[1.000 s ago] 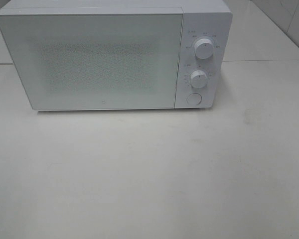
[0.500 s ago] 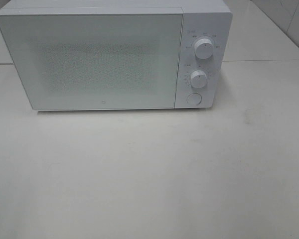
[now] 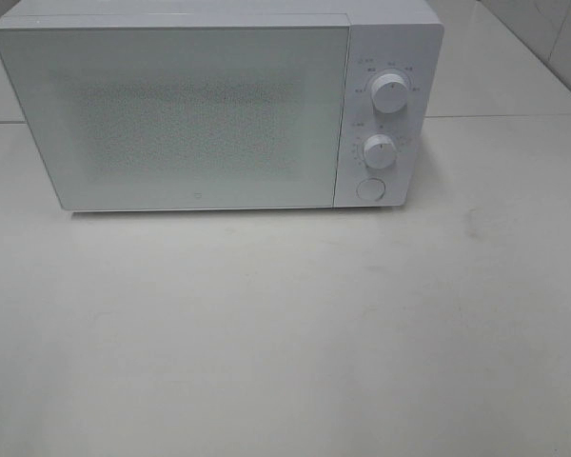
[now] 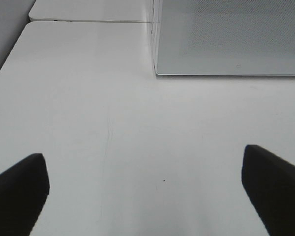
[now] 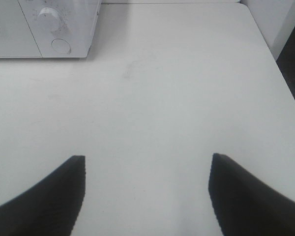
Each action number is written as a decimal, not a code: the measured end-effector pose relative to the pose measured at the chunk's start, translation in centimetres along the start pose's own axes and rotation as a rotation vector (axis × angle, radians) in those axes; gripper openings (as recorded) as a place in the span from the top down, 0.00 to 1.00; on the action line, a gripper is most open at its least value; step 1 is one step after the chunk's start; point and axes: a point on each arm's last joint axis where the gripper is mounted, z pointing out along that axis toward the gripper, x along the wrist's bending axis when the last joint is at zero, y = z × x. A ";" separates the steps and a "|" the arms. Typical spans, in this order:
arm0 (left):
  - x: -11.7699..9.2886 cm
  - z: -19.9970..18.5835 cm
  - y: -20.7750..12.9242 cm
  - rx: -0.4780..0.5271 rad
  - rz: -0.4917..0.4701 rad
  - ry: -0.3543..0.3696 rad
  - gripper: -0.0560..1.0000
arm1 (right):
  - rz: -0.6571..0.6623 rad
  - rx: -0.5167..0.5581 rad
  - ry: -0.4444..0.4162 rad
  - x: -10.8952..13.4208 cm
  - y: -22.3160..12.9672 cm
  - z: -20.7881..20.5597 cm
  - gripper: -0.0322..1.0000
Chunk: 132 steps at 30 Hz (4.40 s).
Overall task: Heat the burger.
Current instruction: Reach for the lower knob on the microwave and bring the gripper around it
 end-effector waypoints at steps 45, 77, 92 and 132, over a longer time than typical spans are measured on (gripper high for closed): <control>0.0 0.0 0.0 0.000 0.000 0.000 0.01 | -0.039 -0.007 0.051 2.1 7.9 10.6 0.29; 0.0 0.0 0.0 0.000 0.000 0.000 0.01 | -0.018 -0.186 0.152 4.5 8.2 25.2 0.29; 0.0 0.0 0.0 0.000 0.000 0.000 0.01 | -0.043 -0.362 0.082 7.5 4.2 25.5 0.29; 0.0 0.0 0.0 0.000 0.000 0.000 0.01 | -0.013 -0.284 -0.003 14.7 -3.0 26.3 0.22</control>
